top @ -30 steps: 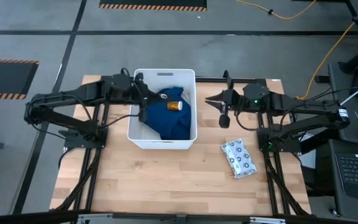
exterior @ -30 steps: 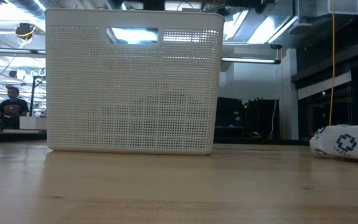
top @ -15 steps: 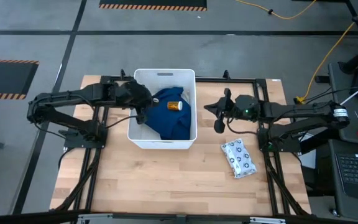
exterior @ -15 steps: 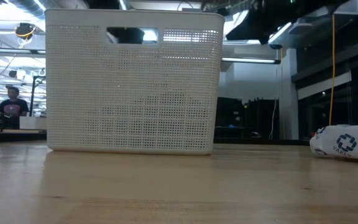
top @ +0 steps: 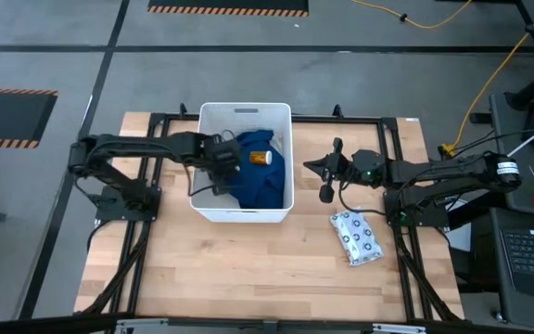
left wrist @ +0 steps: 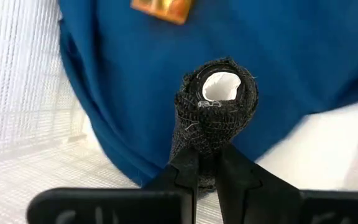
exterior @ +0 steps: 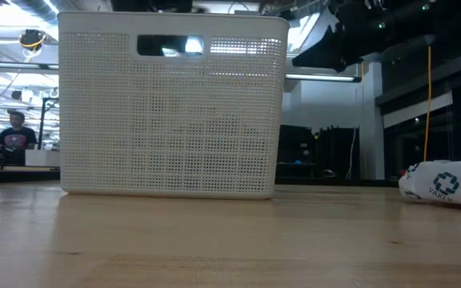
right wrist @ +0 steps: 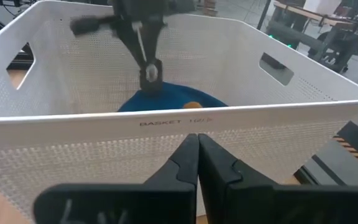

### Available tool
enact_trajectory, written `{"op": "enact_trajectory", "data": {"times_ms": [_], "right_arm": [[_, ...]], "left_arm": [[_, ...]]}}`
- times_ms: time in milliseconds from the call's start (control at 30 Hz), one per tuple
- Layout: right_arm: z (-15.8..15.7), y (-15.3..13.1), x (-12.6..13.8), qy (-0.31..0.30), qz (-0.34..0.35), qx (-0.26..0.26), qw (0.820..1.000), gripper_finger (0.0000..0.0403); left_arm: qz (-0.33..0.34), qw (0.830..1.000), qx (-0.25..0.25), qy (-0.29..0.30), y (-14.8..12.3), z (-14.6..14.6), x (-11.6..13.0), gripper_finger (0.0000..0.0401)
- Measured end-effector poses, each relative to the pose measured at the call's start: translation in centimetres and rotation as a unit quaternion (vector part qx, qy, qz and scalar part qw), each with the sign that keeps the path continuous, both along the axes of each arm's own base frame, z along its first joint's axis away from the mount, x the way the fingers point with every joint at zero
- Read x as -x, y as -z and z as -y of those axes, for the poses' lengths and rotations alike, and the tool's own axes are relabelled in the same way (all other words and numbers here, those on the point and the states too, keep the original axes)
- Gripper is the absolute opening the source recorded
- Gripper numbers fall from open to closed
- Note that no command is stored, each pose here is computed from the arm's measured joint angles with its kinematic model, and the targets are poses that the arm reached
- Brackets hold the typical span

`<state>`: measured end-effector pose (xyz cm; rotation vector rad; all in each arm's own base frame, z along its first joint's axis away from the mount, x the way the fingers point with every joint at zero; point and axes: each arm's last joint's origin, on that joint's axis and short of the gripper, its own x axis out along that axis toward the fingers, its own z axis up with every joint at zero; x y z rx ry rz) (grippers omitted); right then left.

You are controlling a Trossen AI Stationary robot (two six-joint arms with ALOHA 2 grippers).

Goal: Pick & place medical supplies in basket/bin
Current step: Put the black bandage into the white bin

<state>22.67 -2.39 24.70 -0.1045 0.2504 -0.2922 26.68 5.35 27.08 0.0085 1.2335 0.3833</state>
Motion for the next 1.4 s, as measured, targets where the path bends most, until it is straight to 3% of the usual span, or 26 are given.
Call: {"op": "enact_trajectory", "data": {"times_ms": [367, 567, 1000, 1400], "right_arm": [[0.0, -0.1, 0.0, -0.001, 0.003, 0.001, 1.0, 0.0009], [0.0, -0.1, 0.0, -0.001, 0.003, 0.001, 1.0, 0.0009], [0.0, -0.1, 0.0, -0.001, 0.002, 0.002, 1.0, 0.001], [0.0, 0.0, 0.0, -0.001, 0.002, 0.001, 1.0, 0.001]], "left_arm": [[-0.126, 0.991, 0.023, 0.03, 5.5, -0.5, -2.4, 0.0028], [-0.152, 0.987, 0.009, 0.058, 6.4, -0.6, -2.8, 0.0048], [-0.083, 0.994, -0.024, 0.063, 2.2, 0.1, -1.0, 0.01], [0.037, 0.995, -0.057, 0.077, -3.8, 1.7, 3.2, 0.0114]]}}
